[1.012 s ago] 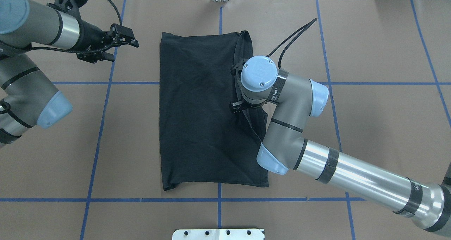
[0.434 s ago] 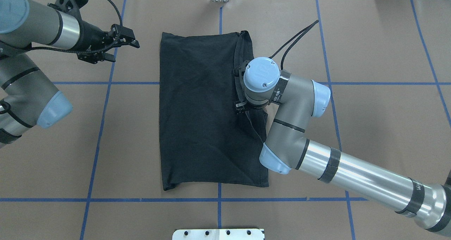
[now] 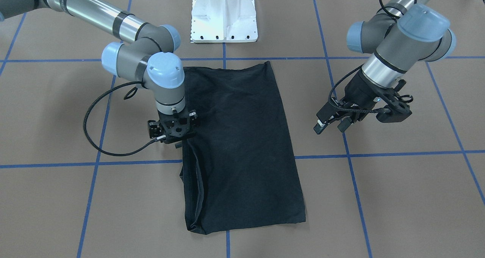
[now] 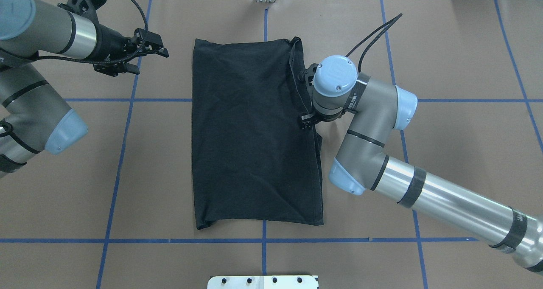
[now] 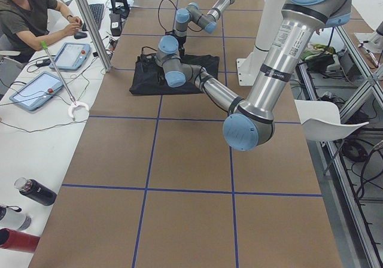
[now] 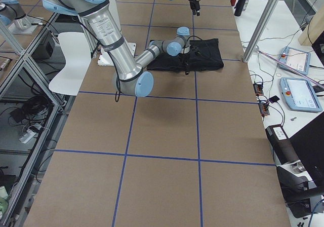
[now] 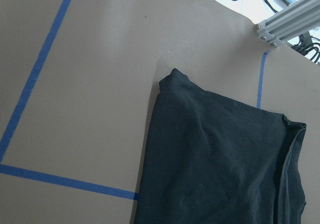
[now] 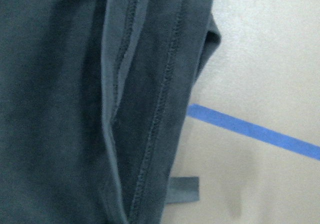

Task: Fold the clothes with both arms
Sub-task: 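Raise the right gripper off the shirt toward the far end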

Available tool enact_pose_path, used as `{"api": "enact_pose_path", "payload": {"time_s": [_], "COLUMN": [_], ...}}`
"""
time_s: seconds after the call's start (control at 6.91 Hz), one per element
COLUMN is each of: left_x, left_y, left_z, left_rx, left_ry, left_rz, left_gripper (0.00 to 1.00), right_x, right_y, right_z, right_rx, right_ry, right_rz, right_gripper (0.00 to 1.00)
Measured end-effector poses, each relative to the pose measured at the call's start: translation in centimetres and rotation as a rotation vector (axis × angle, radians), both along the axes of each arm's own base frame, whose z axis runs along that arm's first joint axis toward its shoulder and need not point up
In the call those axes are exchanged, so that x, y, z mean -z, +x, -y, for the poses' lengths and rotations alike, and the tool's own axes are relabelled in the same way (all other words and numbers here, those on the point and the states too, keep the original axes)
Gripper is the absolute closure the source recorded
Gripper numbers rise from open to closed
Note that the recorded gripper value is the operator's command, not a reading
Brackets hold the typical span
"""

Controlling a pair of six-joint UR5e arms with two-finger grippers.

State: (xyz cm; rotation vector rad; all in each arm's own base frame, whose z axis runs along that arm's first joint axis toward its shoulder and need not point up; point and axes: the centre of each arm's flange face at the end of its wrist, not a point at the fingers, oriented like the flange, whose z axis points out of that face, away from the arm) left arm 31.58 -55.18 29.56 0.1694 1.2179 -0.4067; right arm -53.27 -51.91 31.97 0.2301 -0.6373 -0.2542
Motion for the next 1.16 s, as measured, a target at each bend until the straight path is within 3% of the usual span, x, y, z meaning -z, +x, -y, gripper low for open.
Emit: {"api": "enact_pose_path", "payload": {"time_s": [0.29, 0.58, 0.87, 1.16], "left_x": [0.9, 1.2, 1.2, 2.0], "left_y": [-0.1, -0.2, -0.3, -0.5], "left_z": [-0.2, -0.3, -0.4, -0.7], "left_rx": [0.007, 0.007, 0.006, 0.006], "left_ry": [-0.007, -0.006, -0.005, 0.011], "left_rz": [-0.018, -0.023, -0.024, -0.034], "left_gripper": [0.00, 0.00, 0.00, 0.00], "right_x": [-2.1, 1.0, 5.5, 6.8], "right_y": [4.4, 7.1, 6.1, 3.8], "right_z": [3.0, 5.2, 7.2, 9.5], "right_rx": [0.006, 0.000, -0.010, -0.027], "right_ry": [-0.017, -0.022, 0.002, 0.016], "right_rz": [0.000, 0.069, 0.102, 0.077], "right_gripper": [0.00, 0.00, 0.00, 0.00]}}
